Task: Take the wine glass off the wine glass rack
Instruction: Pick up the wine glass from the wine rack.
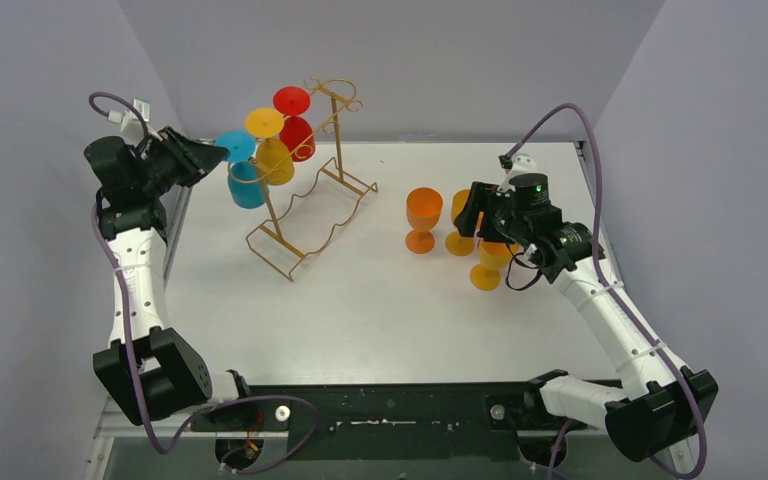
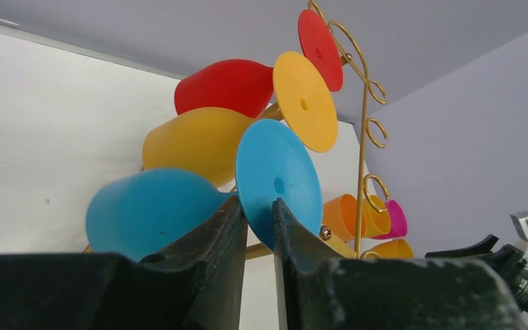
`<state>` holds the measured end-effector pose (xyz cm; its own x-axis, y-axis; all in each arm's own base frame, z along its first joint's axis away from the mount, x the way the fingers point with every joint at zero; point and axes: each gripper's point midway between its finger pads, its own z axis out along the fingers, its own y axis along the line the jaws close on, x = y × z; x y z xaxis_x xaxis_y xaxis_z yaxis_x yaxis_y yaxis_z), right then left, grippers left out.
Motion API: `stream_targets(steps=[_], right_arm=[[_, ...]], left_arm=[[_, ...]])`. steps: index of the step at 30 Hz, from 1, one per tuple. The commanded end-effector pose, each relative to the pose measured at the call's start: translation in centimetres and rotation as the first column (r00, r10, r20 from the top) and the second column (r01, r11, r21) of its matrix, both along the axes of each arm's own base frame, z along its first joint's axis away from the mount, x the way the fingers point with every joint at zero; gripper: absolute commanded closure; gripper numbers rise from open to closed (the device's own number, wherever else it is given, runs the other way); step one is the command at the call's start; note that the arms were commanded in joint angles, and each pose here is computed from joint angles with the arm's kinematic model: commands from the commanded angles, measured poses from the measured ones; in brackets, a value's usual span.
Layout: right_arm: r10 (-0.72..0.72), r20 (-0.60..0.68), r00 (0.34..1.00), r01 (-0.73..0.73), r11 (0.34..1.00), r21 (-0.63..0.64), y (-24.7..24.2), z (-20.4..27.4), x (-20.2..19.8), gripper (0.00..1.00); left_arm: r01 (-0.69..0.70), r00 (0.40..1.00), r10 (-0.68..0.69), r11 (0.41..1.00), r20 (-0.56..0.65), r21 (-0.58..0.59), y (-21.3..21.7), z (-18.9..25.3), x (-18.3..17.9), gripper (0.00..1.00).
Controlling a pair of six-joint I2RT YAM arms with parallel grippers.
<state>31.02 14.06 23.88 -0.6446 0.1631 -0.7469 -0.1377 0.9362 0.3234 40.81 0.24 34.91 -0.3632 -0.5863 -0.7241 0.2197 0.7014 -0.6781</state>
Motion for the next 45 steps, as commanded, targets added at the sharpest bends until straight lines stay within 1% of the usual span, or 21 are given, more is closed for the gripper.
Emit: stream_targets(steps=[1,4,7,10,17,22,29,35,42,45], right_arm=[[0.006,0.046,0.999,-0.007,1.0,0.022,0.5,2.0,0.5,0.35],[0.008,0.042,0.999,-0.009,1.0,0.021,0.5,1.9,0.5,0.35],[0.014,0.039,0.999,-0.015,1.0,0.022,0.7,1.9,0.5,0.35],[0.011,0.039,0.999,-0.012,1.0,0.024,0.6,1.9,0.4,0.34],[0.011,0.039,0.999,-0.012,0.999,0.03,0.6,1.8,0.3,0.34],[0.011,0.036,0.999,-0.013,0.999,0.03,0.6,1.7,0.3,0.34],[0.01,0.033,0.999,-0.011,0.999,0.031,0.6,1.4,0.2,0.33],[0.009,0.034,0.999,-0.01,0.999,0.031,0.6,1.5,0.2,0.33],[0.021,0.048,0.999,-0.023,0.999,0.041,0.8,1.9,0.1,0.31],[0.024,0.046,0.999,-0.026,0.998,0.05,0.9,1.8,0.1,0.31]], left_arm=[[0.063,0.996,-0.061,0.998,0.071,-0.021,-0.8,2.1,-0.1,0.84],[0.085,0.991,-0.08,0.995,0.109,-0.042,-1.1,3.0,-0.1,0.88],[0.089,0.99,-0.081,0.994,0.113,-0.066,-1.2,3.4,-0.1,0.95],[0.106,0.987,-0.096,0.991,0.126,-0.082,-1.4,3.9,-0.1,1.0],[0.117,0.986,-0.104,0.988,0.13,-0.097,-1.7,4.3,-0.3,1.0],[0.089,0.988,-0.075,0.991,0.137,-0.101,-1.2,4.7,-0.1,1.0],[0.056,0.99,-0.038,0.989,0.133,-0.137,-0.3,5.2,0.5,1.0],[0.029,0.993,-0.011,0.989,0.121,-0.142,0.5,4.9,0.6,1.0],[0.057,0.981,-0.017,0.978,0.195,-0.201,0.6,6.7,0.6,1.0],[0.057,0.979,-0.015,0.977,0.201,-0.206,0.7,6.9,0.7,1.0]])
